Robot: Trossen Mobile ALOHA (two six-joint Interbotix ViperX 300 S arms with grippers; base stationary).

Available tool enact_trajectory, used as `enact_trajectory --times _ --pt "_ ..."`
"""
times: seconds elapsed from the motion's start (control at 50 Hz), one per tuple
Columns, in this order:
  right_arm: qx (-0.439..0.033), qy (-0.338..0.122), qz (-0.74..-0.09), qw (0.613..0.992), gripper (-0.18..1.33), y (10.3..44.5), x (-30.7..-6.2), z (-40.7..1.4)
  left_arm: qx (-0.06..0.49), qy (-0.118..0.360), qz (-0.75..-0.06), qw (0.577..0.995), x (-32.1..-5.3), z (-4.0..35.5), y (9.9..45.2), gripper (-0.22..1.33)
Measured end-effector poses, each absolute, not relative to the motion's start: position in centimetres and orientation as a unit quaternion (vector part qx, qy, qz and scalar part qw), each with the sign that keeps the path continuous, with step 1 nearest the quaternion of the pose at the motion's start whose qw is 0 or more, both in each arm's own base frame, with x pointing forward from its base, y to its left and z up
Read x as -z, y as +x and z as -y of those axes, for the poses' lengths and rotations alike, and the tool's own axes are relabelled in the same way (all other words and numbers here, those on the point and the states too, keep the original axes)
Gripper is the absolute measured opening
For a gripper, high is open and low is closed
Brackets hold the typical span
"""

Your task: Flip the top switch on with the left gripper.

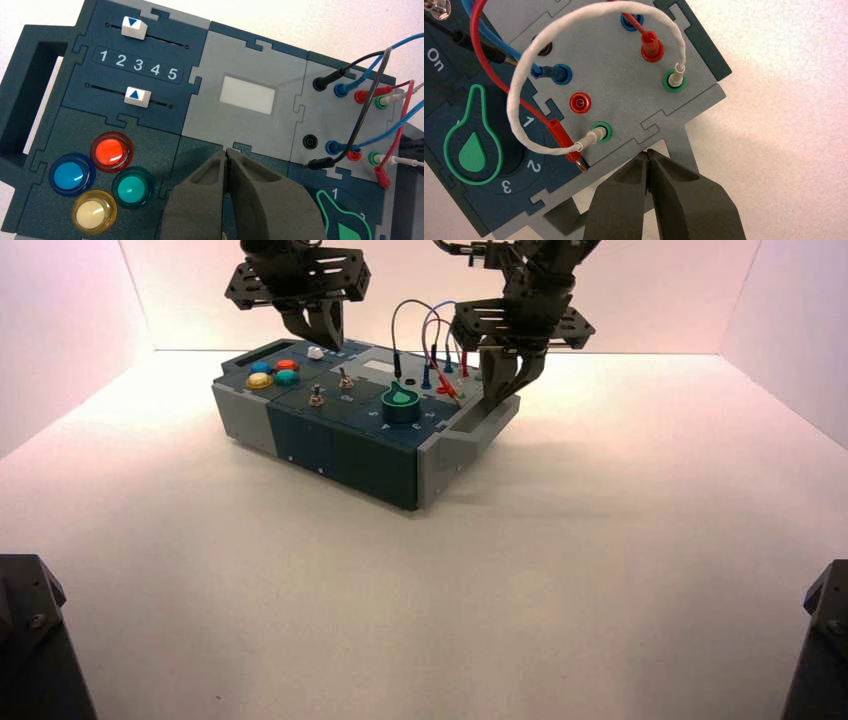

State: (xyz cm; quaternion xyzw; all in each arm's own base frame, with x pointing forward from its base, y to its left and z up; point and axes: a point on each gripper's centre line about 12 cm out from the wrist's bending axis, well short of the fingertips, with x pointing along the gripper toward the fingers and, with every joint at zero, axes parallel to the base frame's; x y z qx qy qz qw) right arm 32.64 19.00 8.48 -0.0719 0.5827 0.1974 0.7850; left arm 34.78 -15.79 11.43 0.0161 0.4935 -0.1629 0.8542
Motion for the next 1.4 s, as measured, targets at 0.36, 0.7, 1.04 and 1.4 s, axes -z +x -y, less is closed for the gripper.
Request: enact_trajectory --times 0.36,0.7,1.04,1.4 --pt "-0.197 -0.071 -0.583 0.785 -0.14 32.7 -8.5 -19.0 0.160 0.017 -0.503 0.849 -10.8 15.4 34.2 -0.16" --pt "-0.197 -0.071 -0.583 0.785 -0.14 32.7 -8.5 -19.0 0.158 0.017 -0.509 0.846 -10.5 15.3 33.9 -0.16" --pt "-0.197 -0.071 -0.583 0.785 -0.14 32.7 -8.5 -19.0 0.157 0.015 -0.514 0.843 -10.2 15.3 33.8 -0.17" --pt "-0.198 -0.073 -0.583 0.785 -0.14 32.7 -8.4 -19.0 0.157 0.018 -0.521 0.839 -9.5 15.4 33.7 -0.16"
